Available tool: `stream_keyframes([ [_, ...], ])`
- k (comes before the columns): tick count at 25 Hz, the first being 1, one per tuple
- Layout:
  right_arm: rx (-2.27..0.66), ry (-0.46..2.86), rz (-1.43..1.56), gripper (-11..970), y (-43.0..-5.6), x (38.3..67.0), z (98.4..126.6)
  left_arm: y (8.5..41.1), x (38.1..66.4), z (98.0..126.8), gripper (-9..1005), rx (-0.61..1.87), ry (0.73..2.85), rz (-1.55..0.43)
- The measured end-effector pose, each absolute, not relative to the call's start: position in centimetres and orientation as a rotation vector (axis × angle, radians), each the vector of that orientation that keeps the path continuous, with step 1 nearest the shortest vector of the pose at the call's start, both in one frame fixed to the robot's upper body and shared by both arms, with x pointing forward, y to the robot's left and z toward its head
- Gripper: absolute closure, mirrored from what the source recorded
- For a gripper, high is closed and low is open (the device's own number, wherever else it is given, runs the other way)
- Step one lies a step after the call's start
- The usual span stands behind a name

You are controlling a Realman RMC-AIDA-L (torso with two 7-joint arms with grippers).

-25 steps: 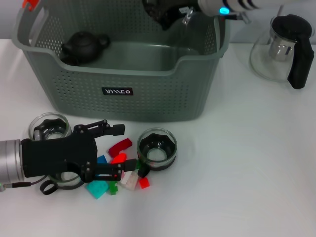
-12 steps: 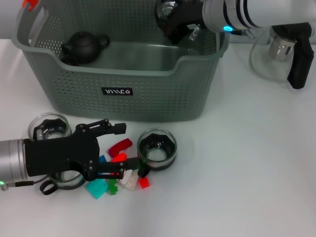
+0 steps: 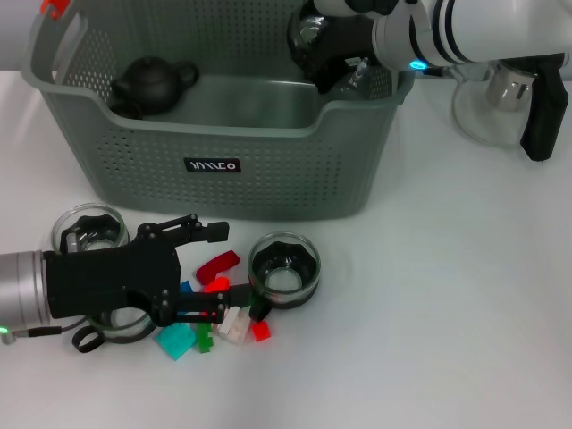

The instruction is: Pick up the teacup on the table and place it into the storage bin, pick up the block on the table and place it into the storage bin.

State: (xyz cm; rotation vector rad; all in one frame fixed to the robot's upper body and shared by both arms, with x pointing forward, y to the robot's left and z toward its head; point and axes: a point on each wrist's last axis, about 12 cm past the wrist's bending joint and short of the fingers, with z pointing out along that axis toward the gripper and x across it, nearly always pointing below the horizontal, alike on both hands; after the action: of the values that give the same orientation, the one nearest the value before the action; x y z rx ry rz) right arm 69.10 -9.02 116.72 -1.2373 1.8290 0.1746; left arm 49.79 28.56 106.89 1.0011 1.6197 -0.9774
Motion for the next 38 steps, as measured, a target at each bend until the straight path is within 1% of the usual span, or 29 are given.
stream_keyframes([
  [21,-1.232,1.834,0.185,887,-9.1,69.0,116.8,28.7,49.6,106.8,92,0.996,1.625,-0.977],
  [26,-1.224,1.824,0.187,783,-8.9,69.1,117.2,28.7,49.5,106.7,92,0.994,1.626,-0.977],
  [29,-1.208,1.818,0.192,580,-8.9,69.2,117.6,28.7,49.5,106.7,92,0.993,1.626,-0.977],
  [34,-1.191,1.779,0.187,392,-8.8,69.4,118.8,28.7,49.6,106.8,92,0.993,1.626,-0.976],
  [38,-1.143,1.727,0.227,392,-8.9,69.3,120.3,28.8,49.6,106.8,92,0.991,1.622,-0.975],
])
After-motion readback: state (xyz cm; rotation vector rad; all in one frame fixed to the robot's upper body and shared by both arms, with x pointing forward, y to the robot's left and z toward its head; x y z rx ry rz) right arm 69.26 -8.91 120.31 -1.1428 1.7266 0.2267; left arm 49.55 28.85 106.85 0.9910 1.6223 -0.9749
